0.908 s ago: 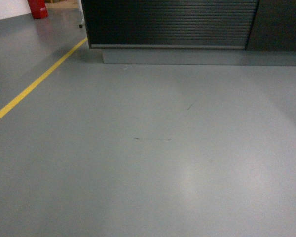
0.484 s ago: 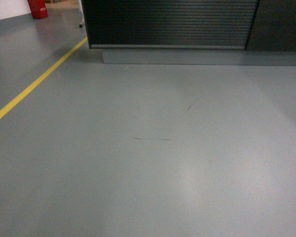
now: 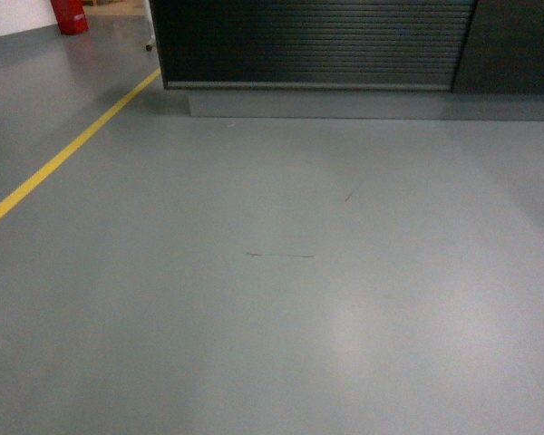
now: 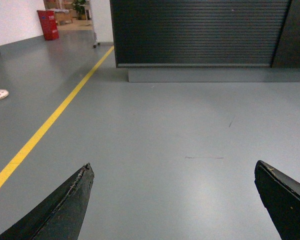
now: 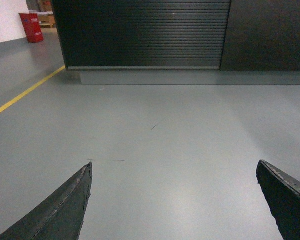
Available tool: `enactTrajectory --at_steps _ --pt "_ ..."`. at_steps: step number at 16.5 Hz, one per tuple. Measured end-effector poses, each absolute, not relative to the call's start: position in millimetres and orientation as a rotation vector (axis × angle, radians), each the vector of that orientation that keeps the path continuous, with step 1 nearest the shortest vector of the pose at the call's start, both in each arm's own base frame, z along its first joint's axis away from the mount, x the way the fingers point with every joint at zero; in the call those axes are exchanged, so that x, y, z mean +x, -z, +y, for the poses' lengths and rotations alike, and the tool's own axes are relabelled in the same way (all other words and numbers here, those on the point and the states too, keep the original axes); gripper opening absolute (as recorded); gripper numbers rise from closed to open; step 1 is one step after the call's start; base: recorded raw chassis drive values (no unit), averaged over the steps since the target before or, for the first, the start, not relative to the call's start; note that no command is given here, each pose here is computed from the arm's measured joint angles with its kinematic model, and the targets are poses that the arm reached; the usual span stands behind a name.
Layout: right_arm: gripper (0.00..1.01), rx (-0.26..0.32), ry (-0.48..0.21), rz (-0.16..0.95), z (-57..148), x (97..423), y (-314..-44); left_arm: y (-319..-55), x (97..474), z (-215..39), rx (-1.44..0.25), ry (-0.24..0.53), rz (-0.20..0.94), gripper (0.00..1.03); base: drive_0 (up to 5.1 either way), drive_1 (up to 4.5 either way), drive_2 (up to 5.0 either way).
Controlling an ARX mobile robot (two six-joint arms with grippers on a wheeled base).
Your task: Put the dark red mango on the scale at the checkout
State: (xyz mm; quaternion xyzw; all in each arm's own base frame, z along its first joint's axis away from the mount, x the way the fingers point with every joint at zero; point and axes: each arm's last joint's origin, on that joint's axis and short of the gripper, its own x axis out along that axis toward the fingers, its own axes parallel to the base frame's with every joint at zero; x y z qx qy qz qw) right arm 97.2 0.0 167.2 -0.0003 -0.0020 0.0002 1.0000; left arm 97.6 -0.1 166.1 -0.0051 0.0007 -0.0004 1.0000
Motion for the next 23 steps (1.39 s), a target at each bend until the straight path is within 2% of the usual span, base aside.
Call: enactTrajectory --at_steps 23 --pt "0.98 -0.001 0.000 -0.004 0.0 97.2 -167.2 -166.2 97.6 -0.1 -0.010 0.000 0.001 0.98 0.0 3.68 -3.7"
